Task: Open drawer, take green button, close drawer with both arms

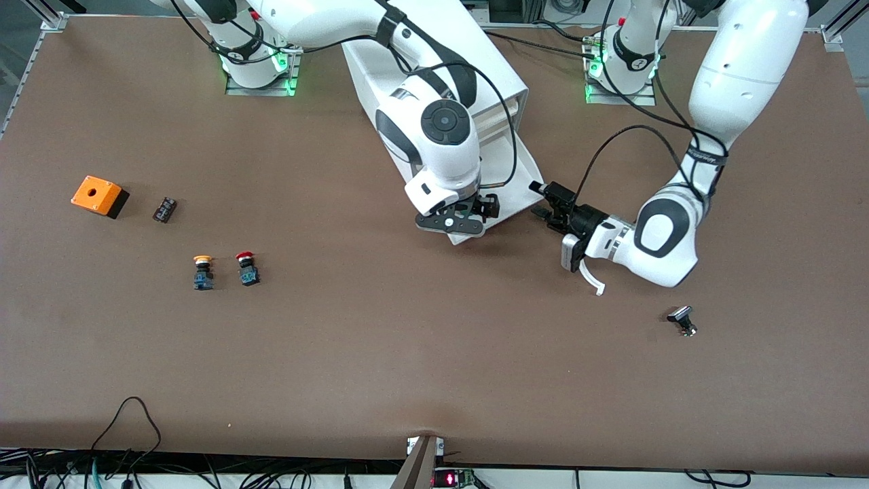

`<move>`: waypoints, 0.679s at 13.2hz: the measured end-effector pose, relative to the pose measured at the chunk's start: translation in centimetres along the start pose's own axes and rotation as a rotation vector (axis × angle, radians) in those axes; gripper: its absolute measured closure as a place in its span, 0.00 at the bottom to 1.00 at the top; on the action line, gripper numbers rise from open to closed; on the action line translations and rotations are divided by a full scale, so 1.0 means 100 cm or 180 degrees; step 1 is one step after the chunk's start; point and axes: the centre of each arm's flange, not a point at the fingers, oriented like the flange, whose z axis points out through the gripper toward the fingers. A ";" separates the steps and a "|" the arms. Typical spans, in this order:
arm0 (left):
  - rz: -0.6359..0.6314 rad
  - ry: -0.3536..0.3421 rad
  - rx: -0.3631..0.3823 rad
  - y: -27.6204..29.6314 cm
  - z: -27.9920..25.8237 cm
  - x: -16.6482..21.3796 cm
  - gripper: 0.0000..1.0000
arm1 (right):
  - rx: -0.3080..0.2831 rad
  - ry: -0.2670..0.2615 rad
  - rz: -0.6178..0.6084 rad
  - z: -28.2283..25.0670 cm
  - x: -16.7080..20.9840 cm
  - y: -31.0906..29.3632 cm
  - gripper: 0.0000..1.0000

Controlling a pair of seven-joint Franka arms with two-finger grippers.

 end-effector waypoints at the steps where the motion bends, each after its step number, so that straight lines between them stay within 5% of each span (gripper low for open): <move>1: -0.0144 -0.0070 0.0133 0.017 -0.009 -0.001 0.00 | -0.0016 -0.0007 0.0007 0.007 -0.006 -0.004 0.00; 6: -0.0865 -0.0282 0.0785 0.069 -0.036 -0.006 0.00 | -0.0145 -0.0090 -0.0056 0.036 -0.033 -0.013 0.00; 9: -0.1400 -0.0219 0.1280 0.109 -0.067 0.005 0.00 | -0.0236 -0.0139 -0.0058 0.054 -0.057 -0.019 0.00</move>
